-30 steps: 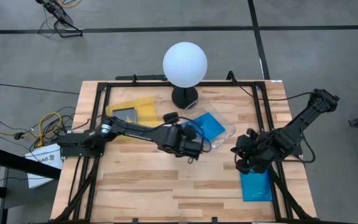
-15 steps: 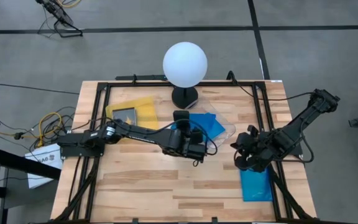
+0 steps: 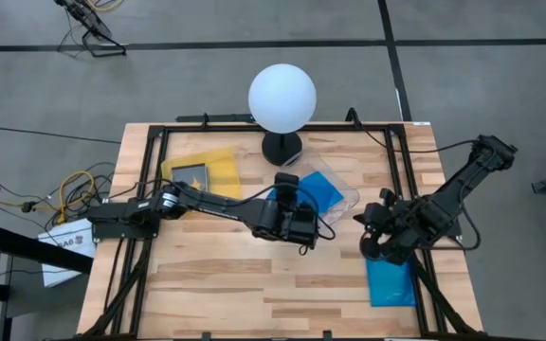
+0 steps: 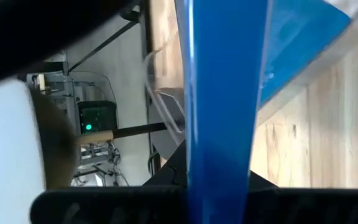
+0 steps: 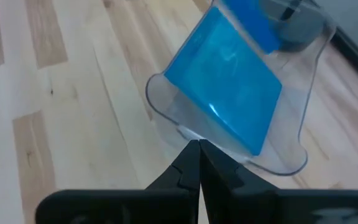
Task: Pick & place jewel cases by type
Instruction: Put the left blue CD case into the transparent bin
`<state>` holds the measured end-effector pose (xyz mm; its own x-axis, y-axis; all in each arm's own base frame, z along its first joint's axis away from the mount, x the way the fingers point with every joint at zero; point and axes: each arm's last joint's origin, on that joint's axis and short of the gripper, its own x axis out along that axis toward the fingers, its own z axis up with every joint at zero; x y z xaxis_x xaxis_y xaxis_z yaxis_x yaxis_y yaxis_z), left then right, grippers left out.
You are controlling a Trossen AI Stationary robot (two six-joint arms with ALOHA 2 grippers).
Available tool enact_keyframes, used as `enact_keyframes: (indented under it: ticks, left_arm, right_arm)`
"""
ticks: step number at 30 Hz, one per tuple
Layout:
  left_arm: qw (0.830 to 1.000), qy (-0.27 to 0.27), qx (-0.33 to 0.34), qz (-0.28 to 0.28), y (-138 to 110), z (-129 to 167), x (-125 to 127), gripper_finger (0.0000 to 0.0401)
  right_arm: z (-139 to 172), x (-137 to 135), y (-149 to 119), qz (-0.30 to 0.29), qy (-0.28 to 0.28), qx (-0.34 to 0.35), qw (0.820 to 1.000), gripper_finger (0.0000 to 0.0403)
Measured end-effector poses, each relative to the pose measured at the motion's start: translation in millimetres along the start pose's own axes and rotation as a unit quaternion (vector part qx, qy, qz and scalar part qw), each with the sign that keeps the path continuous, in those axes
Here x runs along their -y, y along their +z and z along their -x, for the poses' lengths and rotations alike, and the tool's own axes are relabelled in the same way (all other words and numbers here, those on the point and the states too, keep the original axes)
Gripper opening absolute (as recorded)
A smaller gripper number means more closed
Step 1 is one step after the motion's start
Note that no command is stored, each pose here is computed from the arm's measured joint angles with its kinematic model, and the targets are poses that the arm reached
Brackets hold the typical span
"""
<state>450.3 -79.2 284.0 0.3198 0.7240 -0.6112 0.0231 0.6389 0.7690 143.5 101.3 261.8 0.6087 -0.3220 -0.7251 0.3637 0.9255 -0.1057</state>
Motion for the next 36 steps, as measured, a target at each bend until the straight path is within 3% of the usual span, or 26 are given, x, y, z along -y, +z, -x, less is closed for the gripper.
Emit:
enact_keyframes:
  ticks: [8, 17, 25, 30, 36]
  left_arm:
    - [1.0, -0.002, -0.001, -0.022, 0.5, -7.9, 10.2, 0.0]
    - [0.999, -0.01, 0.045, 0.009, 12.1, -17.6, -7.3, 0.0]
    - [0.99, 0.004, -0.06, 0.129, -11.8, -45.1, -22.4, 0.0004]
    - [0.983, -0.032, -0.087, 0.157, -17.8, -47.9, -22.9, 0.0005]
    - [0.982, -0.039, -0.093, 0.158, -19.2, -45.7, -21.3, 0.0005]
  right_arm:
    - [1.4, 0.7, -1.5, 0.011, -0.012, 0.011, 1.0, 0.0]
    - [1.3, 0.9, -1.3, 0.01, -0.012, 0.011, 1.0, 0.0]
    - [1.4, 0.8, -1.3, -0.007, -0.011, 0.01, 1.0, 0.0]
    - [1.2, 0.4, -0.8, -0.01, -0.009, 0.012, 1.0, 0.0]
    - [1.2, 0.3, -0.8, -0.01, -0.009, 0.012, 1.0, 0.0]
